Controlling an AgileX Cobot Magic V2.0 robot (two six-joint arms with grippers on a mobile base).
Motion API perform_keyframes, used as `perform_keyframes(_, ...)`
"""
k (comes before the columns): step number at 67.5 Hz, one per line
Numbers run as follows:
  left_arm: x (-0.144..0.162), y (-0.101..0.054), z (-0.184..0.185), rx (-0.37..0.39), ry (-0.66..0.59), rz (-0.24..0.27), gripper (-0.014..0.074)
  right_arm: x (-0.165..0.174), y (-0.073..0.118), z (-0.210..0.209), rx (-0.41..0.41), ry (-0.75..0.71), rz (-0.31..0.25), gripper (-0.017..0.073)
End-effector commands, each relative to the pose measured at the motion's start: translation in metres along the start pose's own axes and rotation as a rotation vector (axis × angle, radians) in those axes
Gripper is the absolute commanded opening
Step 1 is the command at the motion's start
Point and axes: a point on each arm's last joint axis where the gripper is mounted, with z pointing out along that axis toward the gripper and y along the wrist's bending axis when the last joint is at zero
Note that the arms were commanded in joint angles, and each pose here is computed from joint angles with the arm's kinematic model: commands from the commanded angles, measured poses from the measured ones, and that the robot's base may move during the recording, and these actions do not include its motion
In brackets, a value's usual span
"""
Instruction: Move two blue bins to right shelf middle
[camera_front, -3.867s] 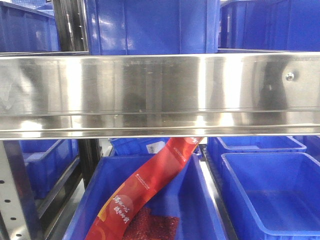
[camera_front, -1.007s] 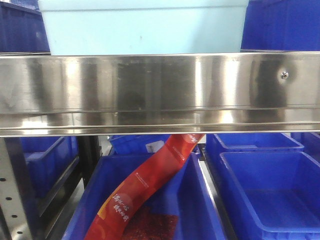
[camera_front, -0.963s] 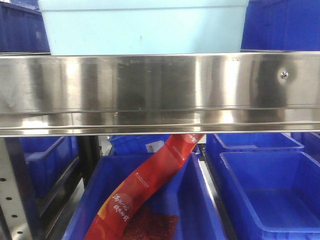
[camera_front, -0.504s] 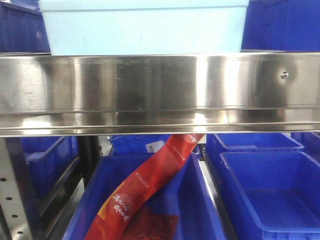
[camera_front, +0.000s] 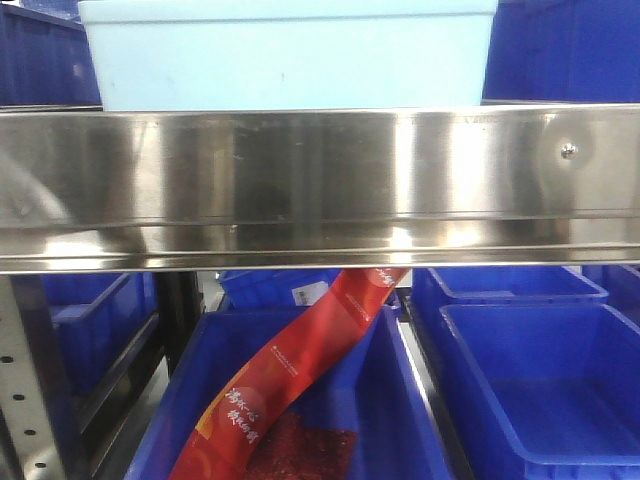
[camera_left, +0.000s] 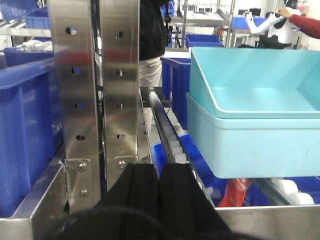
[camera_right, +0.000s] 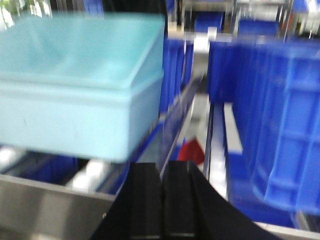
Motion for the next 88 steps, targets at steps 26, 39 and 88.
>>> perform_keyframes(26,-0.002,0.0,-0.003,-0.001,-0.042,-0.004,-0.0111,-0.007,0.0,-0.012,0.0,-0.098,-0.013,-0.0162)
perform_keyframes(39,-0.002,0.0,-0.003,-0.001,-0.042,-0.004,-0.0111,-0.007,0.0,-0.012,0.0,-0.098,-0.013,-0.0162)
perform_keyframes(88,0.116,0.003,0.014,-0.049,-0.026,-0.05,-0.0111,-0.007,0.0,-0.012,0.0,-0.098,-0.013,-0.0162)
